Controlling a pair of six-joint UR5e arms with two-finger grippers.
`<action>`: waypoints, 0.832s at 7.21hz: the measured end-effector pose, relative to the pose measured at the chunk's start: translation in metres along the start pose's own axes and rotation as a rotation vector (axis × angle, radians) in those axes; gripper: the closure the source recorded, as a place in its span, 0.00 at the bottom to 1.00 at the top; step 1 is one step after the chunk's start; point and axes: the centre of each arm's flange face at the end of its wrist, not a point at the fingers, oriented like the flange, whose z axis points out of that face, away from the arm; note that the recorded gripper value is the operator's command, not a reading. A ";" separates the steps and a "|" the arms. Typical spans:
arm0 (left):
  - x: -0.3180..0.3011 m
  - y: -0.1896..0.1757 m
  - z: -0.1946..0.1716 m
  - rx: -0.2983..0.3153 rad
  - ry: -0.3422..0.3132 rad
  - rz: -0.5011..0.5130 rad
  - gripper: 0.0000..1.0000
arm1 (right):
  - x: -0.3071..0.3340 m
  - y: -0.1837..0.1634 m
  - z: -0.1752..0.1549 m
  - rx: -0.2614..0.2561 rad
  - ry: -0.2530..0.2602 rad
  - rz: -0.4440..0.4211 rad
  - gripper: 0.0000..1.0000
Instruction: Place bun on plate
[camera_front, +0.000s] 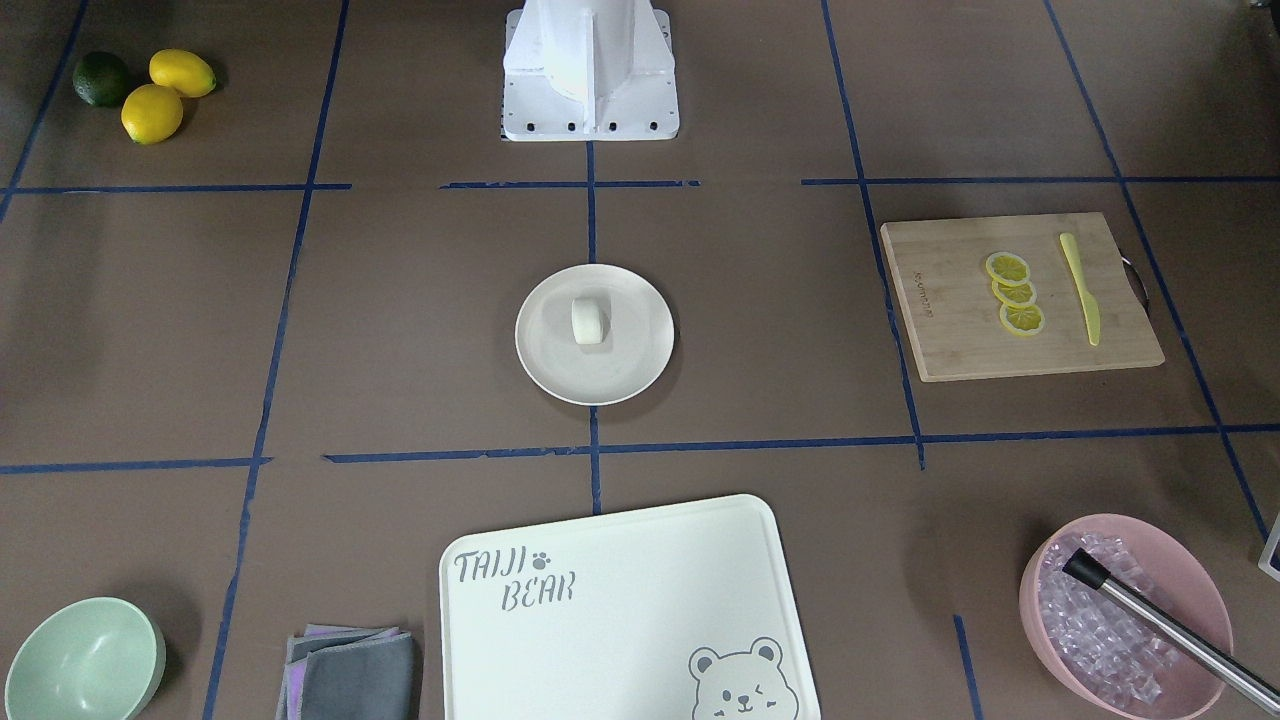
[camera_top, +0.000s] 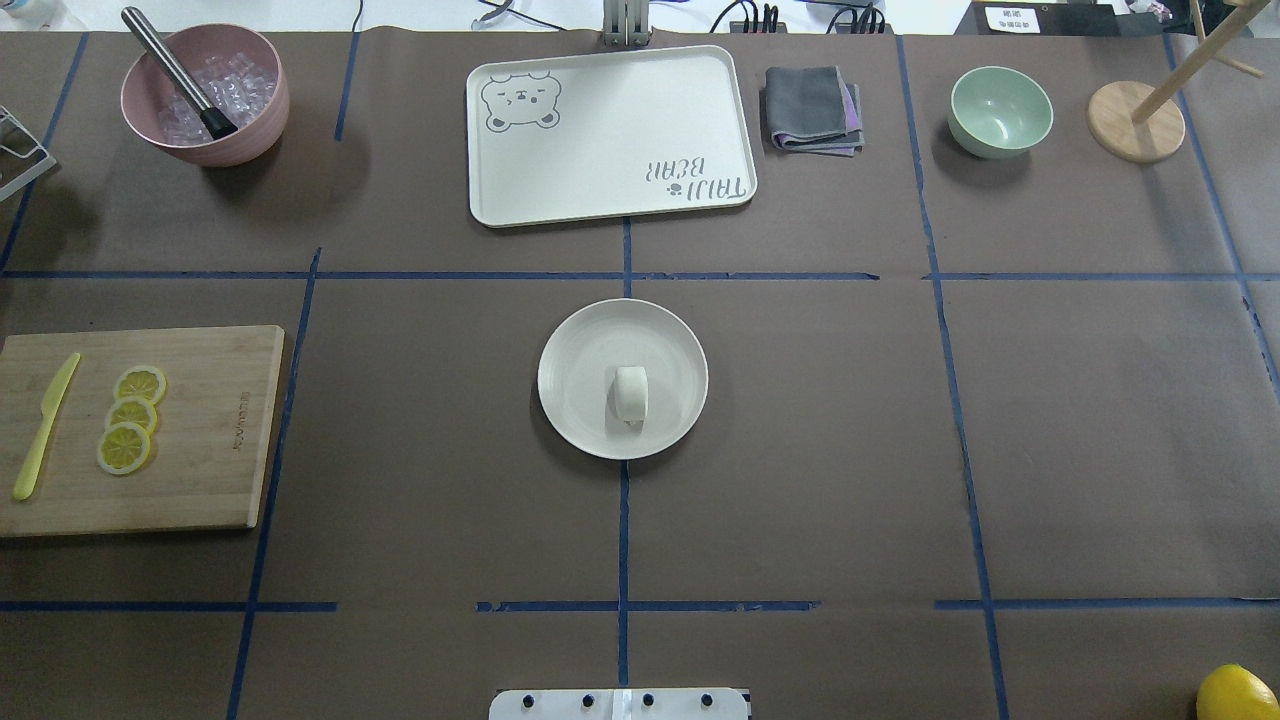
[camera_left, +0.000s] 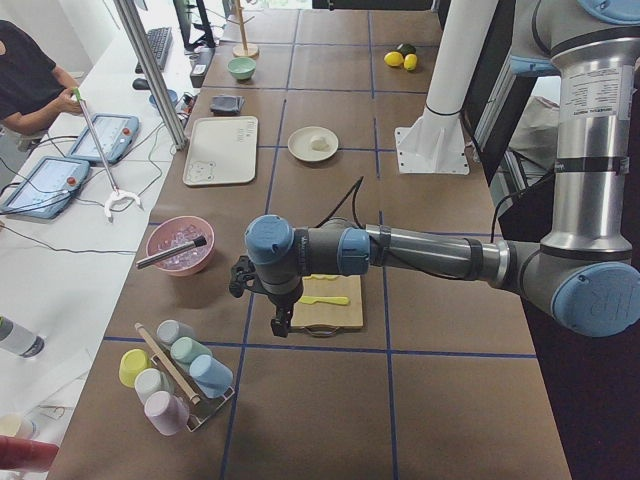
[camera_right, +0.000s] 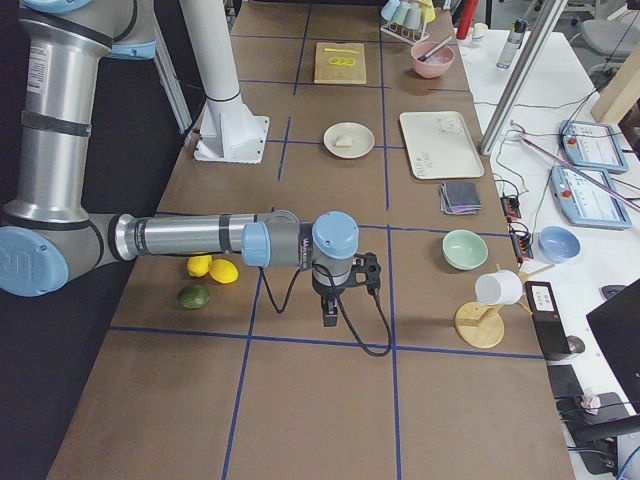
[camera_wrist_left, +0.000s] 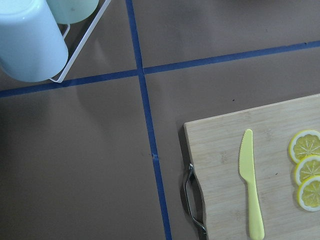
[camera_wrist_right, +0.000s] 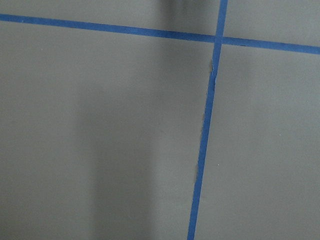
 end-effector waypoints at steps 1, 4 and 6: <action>0.001 -0.001 -0.001 0.002 0.000 0.001 0.00 | 0.000 0.000 0.000 0.000 0.000 0.000 0.00; 0.002 -0.001 -0.002 0.002 -0.002 0.007 0.00 | 0.001 -0.001 0.000 0.001 0.003 0.000 0.00; 0.000 0.001 -0.001 -0.002 -0.008 0.005 0.00 | 0.001 -0.001 -0.001 0.003 0.011 -0.002 0.00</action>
